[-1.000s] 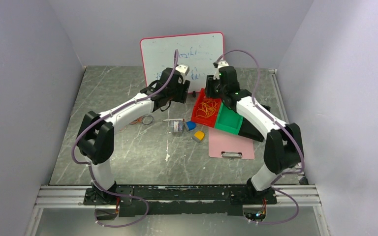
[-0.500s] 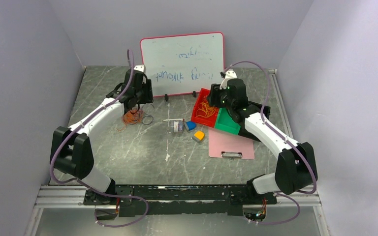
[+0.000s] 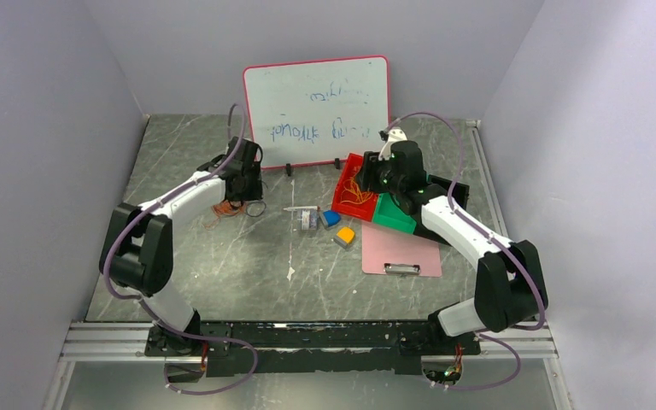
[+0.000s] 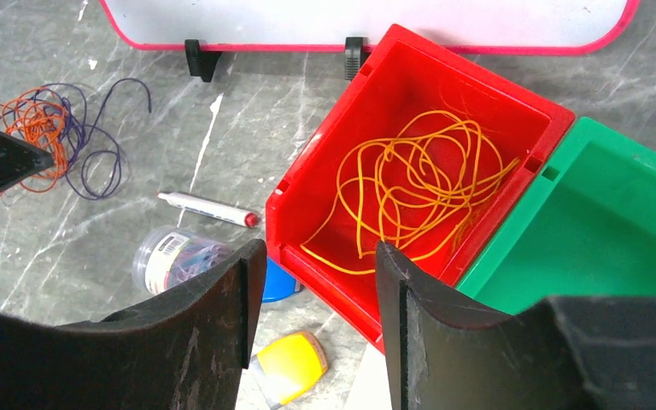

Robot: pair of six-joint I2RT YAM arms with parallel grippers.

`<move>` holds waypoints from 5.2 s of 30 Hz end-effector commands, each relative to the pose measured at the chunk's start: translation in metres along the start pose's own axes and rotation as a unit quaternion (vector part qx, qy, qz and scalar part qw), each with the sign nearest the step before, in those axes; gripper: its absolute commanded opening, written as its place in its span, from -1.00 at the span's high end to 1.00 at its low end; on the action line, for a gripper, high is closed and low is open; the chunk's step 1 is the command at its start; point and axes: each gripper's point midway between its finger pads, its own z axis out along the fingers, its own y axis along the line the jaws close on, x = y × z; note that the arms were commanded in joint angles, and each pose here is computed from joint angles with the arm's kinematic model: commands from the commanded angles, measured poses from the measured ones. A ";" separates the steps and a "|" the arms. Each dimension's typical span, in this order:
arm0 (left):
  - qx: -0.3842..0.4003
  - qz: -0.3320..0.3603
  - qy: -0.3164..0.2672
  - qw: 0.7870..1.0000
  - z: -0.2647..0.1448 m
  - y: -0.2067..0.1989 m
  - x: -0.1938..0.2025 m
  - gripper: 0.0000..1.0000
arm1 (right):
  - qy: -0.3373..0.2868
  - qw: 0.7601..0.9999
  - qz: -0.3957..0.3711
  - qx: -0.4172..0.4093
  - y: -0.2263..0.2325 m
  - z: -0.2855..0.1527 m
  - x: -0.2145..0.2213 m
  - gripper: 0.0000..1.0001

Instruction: Untangle the cables

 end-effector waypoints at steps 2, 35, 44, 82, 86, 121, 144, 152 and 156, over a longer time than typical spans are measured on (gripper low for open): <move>-0.031 0.000 0.035 0.999 0.016 0.011 0.020 -0.11 | -0.006 1.000 0.013 -0.012 0.004 0.002 -0.002 -0.07; 0.005 0.014 -0.151 0.988 -0.092 0.013 -0.092 0.86 | -0.098 0.993 0.029 -0.062 0.027 -0.019 -0.044 -0.11; 0.067 -0.002 -0.242 0.968 -0.174 0.003 -0.145 0.86 | -0.166 0.969 -0.010 -0.181 0.075 -0.034 -0.074 -0.30; 0.339 0.167 -0.191 0.906 -0.222 -0.078 -0.099 0.86 | -0.177 0.890 0.004 -0.421 0.257 0.007 -0.089 -0.36; 0.354 0.169 -0.189 0.900 -0.226 -0.083 -0.098 0.86 | -0.176 0.885 0.013 -0.431 0.262 0.013 -0.088 -0.36; 0.347 0.143 -0.379 0.846 -0.369 -0.073 -0.202 0.86 | 0.009 0.925 -0.011 -0.380 0.277 0.132 0.074 0.20; 0.294 0.084 -0.509 0.805 -0.446 -0.047 -0.273 0.86 | 0.081 0.929 -0.019 -0.361 0.262 0.131 0.151 0.08; 0.260 0.043 -0.584 0.768 -0.489 -0.023 -0.296 0.86 | 0.093 0.929 -0.018 -0.359 0.256 0.125 0.167 0.06; 0.254 0.037 -0.602 0.756 -0.501 -0.019 -0.302 0.86 | 0.090 0.929 -0.019 -0.358 0.255 0.120 0.165 0.04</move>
